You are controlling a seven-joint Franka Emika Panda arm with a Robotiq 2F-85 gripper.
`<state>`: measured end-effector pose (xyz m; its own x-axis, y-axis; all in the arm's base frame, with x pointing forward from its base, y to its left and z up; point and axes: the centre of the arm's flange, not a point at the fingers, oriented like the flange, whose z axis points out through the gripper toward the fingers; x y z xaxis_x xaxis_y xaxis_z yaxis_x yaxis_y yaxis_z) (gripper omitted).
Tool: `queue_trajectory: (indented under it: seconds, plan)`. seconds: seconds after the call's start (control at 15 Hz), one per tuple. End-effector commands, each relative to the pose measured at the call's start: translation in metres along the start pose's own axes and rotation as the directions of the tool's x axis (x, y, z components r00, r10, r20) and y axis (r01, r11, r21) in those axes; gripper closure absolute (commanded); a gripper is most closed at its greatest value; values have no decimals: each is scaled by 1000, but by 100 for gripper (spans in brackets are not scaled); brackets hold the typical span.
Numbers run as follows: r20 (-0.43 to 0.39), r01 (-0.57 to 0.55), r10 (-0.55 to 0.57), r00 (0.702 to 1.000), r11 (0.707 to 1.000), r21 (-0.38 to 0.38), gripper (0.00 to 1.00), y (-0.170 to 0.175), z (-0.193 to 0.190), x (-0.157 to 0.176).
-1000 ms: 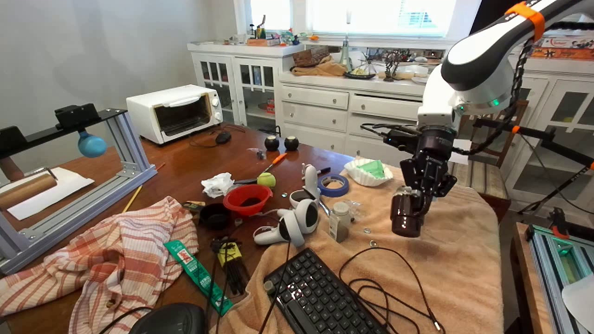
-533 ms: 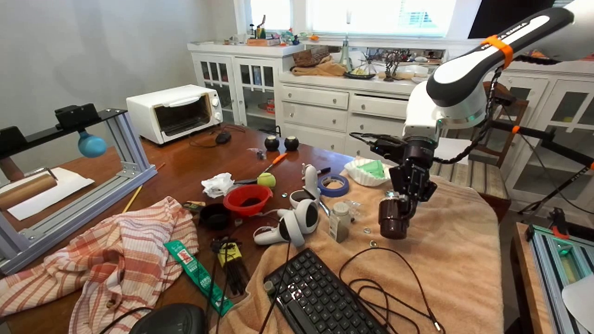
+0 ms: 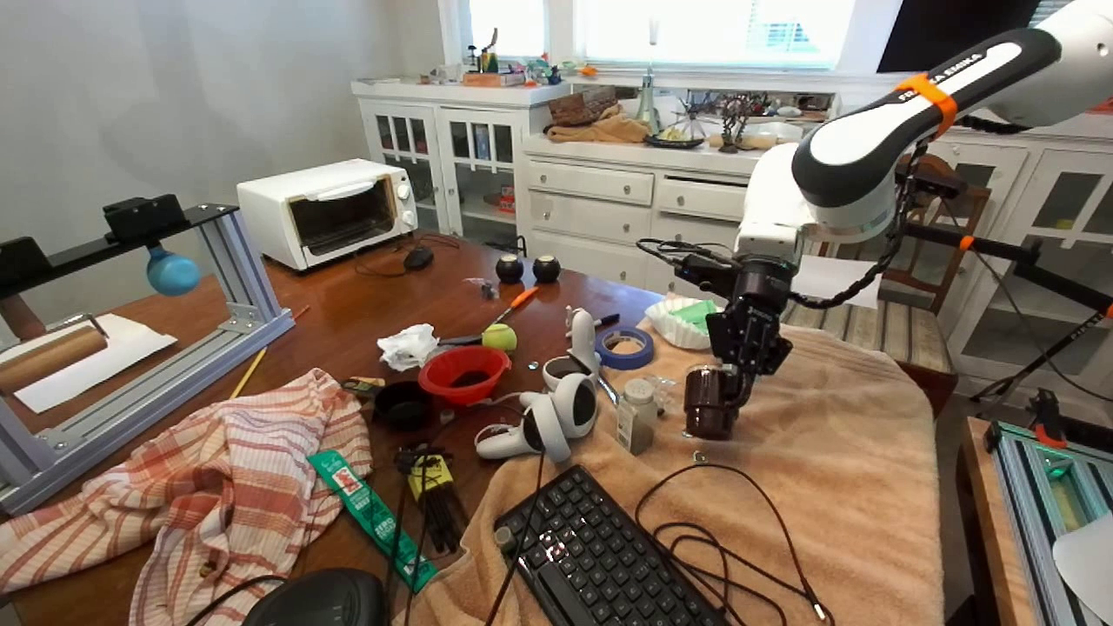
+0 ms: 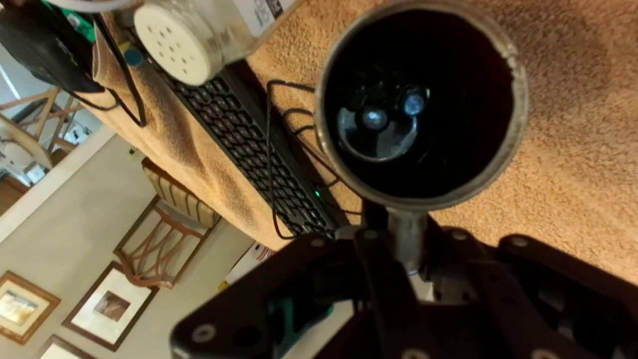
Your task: Pick up the blue masking tape and put it on the tabletop then pour the silver spoon out of the mug and put the mug on the tabletop.
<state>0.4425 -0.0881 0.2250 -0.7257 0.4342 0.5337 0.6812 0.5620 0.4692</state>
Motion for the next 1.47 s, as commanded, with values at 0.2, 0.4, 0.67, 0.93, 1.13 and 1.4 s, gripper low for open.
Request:
queue_trajectory:
  seconds: [0.2, 0.4, 0.67, 0.93, 1.13, 1.4]
  plan:
    - [306, -124, 122, 944, 992, -13, 96, 11, 7, 31]
    - [410, -183, 184, 893, 982, -43, 96, 12, 7, 40]
    - [526, -260, 250, 813, 964, -56, 96, 15, -5, 62]
    - [625, -340, 302, 719, 938, -63, 96, 27, -12, 78]
    - [696, -399, 326, 640, 915, -61, 96, 33, -12, 65]
    - [772, -487, 356, 527, 871, -69, 96, 47, -30, 37]
